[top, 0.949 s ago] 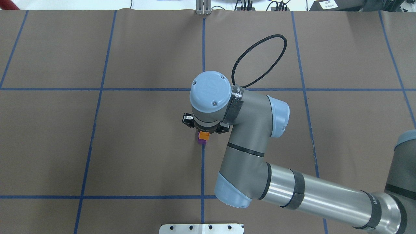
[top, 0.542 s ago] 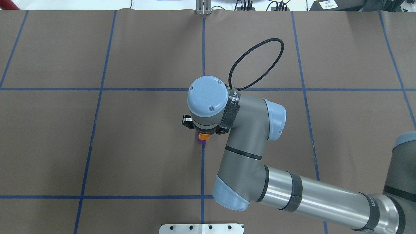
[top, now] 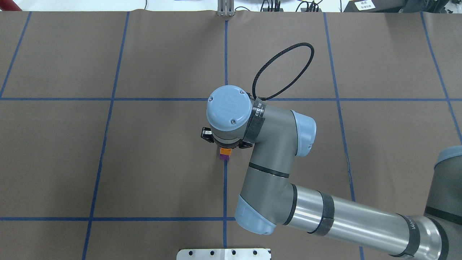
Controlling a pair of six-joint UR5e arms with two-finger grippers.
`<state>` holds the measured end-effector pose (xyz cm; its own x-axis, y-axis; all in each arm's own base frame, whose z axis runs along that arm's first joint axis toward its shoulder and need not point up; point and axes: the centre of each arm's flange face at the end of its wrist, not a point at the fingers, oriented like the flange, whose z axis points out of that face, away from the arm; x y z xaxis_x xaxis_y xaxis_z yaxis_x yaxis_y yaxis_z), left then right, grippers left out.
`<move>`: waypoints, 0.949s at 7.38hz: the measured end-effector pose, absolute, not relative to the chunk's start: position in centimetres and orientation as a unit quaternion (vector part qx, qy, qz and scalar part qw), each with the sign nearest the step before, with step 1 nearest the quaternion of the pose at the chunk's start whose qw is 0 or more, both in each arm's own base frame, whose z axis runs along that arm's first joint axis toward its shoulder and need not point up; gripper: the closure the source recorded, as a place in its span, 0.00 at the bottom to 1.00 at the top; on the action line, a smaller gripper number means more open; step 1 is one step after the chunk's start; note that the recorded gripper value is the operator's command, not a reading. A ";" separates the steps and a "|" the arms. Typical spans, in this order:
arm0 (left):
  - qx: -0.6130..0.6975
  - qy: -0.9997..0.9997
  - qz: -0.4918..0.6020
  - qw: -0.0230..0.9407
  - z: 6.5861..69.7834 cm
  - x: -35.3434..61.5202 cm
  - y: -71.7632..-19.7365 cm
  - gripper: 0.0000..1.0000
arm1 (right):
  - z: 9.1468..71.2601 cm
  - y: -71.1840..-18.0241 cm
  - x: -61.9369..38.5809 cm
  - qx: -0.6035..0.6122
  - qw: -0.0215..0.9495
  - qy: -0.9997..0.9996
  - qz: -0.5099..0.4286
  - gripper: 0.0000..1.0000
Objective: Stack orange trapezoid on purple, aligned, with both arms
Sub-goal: 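Lower the orange block onto the purple block, aligning it, and open the right gripper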
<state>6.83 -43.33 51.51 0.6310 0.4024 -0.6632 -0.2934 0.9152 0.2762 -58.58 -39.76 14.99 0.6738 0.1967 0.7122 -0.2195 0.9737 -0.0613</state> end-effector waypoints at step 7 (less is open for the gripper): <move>0.069 0.384 0.193 0.900 51.7 6.8 -43.3 0.00 | 15.0 -39.9 -59.4 0.021 0.917 -0.382 0.115 1.00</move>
<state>6.85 -43.35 51.67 0.6303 0.4002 -0.6652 -0.2937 0.9161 0.2729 -59.39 -39.87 14.99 0.6819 0.1954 0.7049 -0.2272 0.9726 -0.0497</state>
